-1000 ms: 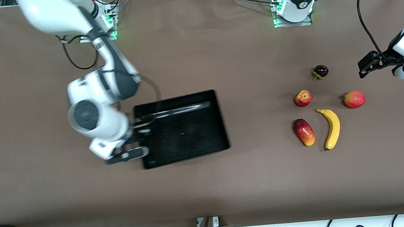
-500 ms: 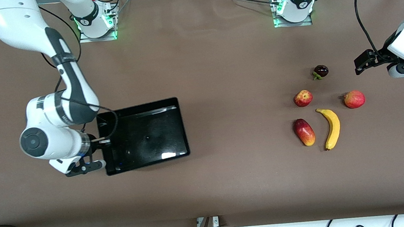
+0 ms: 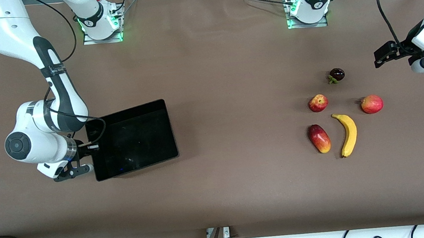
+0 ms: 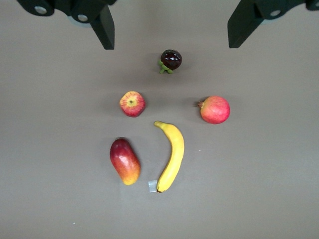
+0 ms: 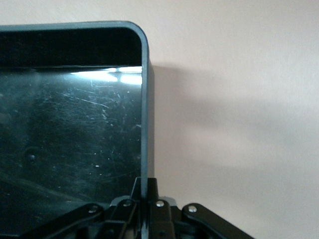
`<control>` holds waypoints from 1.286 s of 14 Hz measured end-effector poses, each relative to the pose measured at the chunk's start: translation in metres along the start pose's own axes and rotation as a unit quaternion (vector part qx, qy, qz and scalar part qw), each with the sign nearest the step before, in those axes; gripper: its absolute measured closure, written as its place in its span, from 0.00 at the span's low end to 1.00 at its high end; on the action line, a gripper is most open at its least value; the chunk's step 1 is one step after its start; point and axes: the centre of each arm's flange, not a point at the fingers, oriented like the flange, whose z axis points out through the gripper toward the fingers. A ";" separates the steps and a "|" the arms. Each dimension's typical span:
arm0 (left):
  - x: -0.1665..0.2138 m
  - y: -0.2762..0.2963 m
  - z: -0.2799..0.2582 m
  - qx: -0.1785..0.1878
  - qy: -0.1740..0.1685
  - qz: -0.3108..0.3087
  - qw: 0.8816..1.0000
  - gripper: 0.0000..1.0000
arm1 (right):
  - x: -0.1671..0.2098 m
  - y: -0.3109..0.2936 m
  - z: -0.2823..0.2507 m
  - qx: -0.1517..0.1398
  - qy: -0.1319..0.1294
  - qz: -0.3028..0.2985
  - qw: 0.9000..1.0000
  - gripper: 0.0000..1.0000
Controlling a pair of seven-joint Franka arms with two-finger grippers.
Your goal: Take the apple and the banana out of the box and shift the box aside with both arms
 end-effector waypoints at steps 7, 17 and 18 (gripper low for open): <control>0.003 0.009 0.003 -0.005 -0.004 0.006 1.000 0.00 | -0.044 0.022 0.003 0.004 -0.016 0.026 1.000 0.95; 0.004 0.011 0.002 -0.004 -0.003 0.008 1.000 0.00 | -0.045 0.030 -0.038 0.015 0.021 0.042 0.999 0.39; 0.004 0.011 0.001 -0.004 -0.002 0.009 1.000 0.00 | -0.040 0.029 -0.062 0.013 0.037 0.039 0.998 0.30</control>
